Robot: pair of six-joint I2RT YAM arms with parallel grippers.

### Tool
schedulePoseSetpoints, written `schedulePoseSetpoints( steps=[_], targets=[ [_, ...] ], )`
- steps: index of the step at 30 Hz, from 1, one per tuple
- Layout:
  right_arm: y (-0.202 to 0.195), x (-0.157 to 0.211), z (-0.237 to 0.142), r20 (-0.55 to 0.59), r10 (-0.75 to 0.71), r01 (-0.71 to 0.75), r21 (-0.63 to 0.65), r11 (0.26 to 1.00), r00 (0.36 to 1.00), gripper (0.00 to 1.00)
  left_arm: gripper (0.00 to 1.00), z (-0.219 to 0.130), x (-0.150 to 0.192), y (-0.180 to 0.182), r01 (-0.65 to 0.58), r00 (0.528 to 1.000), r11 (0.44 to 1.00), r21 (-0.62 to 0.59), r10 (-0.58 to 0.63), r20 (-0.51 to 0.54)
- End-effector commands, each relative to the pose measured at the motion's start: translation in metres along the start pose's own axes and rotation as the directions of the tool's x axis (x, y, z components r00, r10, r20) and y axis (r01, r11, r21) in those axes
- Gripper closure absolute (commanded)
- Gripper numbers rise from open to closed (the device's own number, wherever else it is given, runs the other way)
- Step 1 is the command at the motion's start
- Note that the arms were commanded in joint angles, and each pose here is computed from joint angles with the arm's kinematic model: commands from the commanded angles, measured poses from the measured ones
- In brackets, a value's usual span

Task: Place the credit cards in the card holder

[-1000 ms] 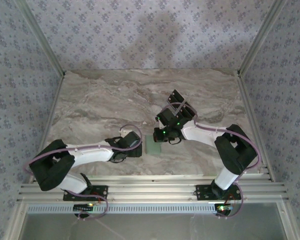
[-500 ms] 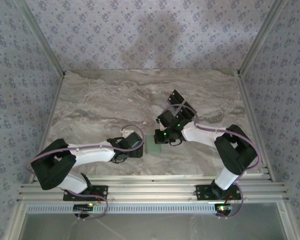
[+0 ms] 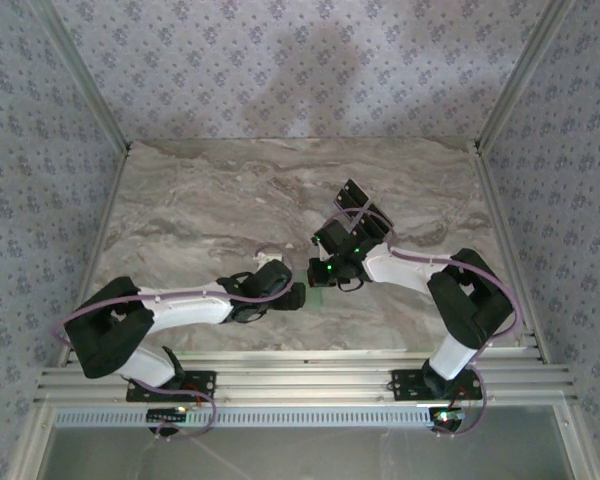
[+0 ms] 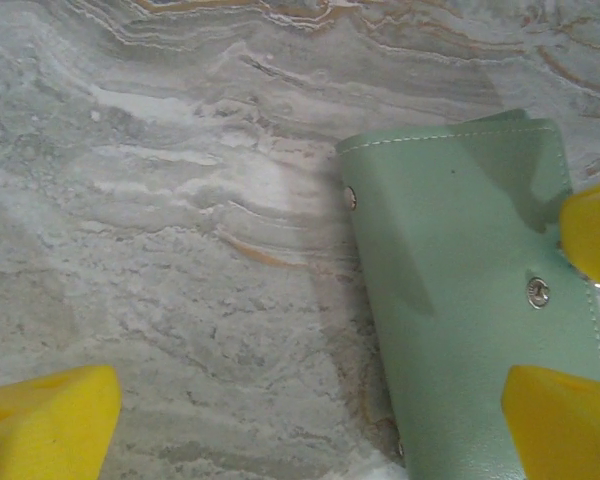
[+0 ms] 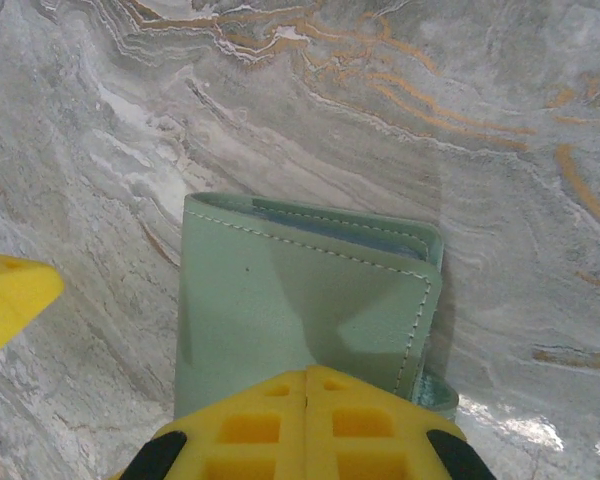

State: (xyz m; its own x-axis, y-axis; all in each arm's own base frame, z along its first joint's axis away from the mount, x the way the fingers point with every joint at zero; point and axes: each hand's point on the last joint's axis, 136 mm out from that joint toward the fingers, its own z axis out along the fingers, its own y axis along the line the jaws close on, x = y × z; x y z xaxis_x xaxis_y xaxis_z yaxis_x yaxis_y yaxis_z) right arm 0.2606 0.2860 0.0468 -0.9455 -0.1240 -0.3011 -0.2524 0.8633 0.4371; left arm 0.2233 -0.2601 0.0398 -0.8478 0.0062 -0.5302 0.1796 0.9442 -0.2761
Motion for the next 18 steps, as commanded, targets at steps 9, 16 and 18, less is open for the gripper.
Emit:
schedulePoseSetpoints(
  steps=[9, 16, 18],
  targets=[
    [0.002, -0.007, 0.002, 0.005, 0.005, -0.005, 0.01, 1.0, 1.0, 1.0, 0.03, -0.016, -0.01, 0.008, -0.074, 0.996, 0.994, -0.079, 0.077, 0.041],
    [0.004, -0.01, -0.002, 0.02, 0.006, -0.006, 0.009, 1.0, 1.0, 1.0, 0.03, -0.02, -0.01, 0.013, -0.139, 0.989, 0.984, -0.11, 0.143, 0.035],
    [0.004, -0.01, -0.002, 0.02, 0.006, -0.006, 0.006, 1.0, 1.0, 1.0, 0.03, -0.019, -0.01, 0.011, -0.132, 0.99, 0.987, -0.094, 0.137, 0.039]
  ],
)
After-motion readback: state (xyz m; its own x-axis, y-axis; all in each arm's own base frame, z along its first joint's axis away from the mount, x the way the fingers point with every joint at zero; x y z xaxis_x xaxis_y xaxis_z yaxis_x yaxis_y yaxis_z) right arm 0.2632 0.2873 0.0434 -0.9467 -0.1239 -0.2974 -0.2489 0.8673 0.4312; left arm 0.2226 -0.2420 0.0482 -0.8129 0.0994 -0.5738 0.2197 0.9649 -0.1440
